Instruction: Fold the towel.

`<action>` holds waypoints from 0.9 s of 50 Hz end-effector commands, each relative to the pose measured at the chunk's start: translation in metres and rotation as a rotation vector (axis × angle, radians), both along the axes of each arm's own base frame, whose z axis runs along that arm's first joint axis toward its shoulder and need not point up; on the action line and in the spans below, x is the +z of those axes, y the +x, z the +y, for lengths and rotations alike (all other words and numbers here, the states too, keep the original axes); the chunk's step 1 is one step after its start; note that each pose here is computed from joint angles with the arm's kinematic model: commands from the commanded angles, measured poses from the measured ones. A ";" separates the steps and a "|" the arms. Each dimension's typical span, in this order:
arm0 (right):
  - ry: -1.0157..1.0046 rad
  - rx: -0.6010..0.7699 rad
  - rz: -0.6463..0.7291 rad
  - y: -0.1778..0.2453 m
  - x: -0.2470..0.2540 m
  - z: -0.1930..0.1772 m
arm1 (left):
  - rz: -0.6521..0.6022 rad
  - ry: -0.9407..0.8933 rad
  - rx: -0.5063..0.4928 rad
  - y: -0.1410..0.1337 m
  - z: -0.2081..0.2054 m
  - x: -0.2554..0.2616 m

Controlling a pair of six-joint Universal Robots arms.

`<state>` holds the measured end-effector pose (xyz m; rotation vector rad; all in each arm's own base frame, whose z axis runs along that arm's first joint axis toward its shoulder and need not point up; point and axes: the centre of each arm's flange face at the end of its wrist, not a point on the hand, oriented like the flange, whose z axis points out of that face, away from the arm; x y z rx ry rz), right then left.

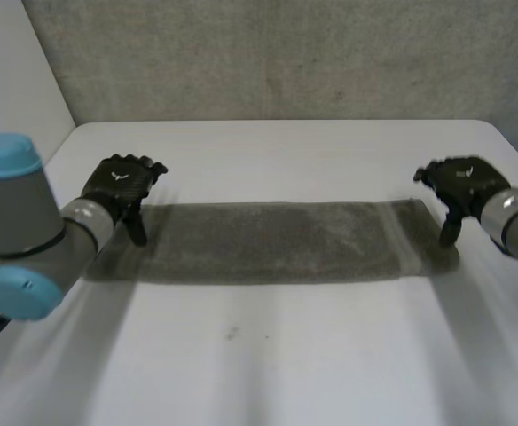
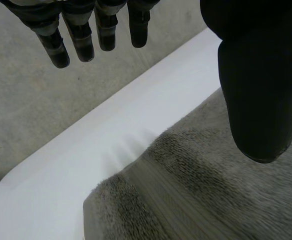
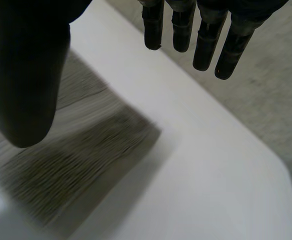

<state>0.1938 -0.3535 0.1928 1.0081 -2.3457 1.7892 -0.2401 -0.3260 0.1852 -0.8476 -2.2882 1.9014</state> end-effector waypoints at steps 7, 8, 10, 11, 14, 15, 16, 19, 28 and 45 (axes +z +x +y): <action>0.077 0.037 0.067 -0.012 -0.058 0.027 | 0.051 0.020 0.014 0.014 0.038 -0.014; 0.074 0.038 0.070 -0.012 -0.063 0.025 | 0.052 0.022 0.012 0.013 0.039 -0.014; 0.073 0.039 0.073 -0.012 -0.067 0.023 | 0.053 0.023 0.010 0.013 0.039 -0.014; 0.073 0.039 0.073 -0.012 -0.067 0.023 | 0.053 0.023 0.010 0.013 0.039 -0.014; 0.072 0.037 0.091 -0.012 -0.075 0.020 | 0.053 0.024 0.006 0.011 0.041 -0.015; 0.066 0.040 0.101 -0.012 -0.076 0.019 | 0.052 0.029 0.006 0.012 0.042 -0.016; 0.059 0.040 0.112 -0.013 -0.076 0.018 | 0.052 0.027 0.004 0.011 0.042 -0.016; 0.049 0.040 0.119 -0.014 -0.076 0.016 | 0.052 0.027 0.004 0.011 0.043 -0.017; -0.039 -0.098 0.185 -0.062 -0.060 -0.017 | 0.057 0.011 0.002 0.011 0.044 -0.012; -0.176 -0.140 0.298 -0.069 0.012 -0.041 | 0.060 0.001 0.007 0.013 0.045 -0.008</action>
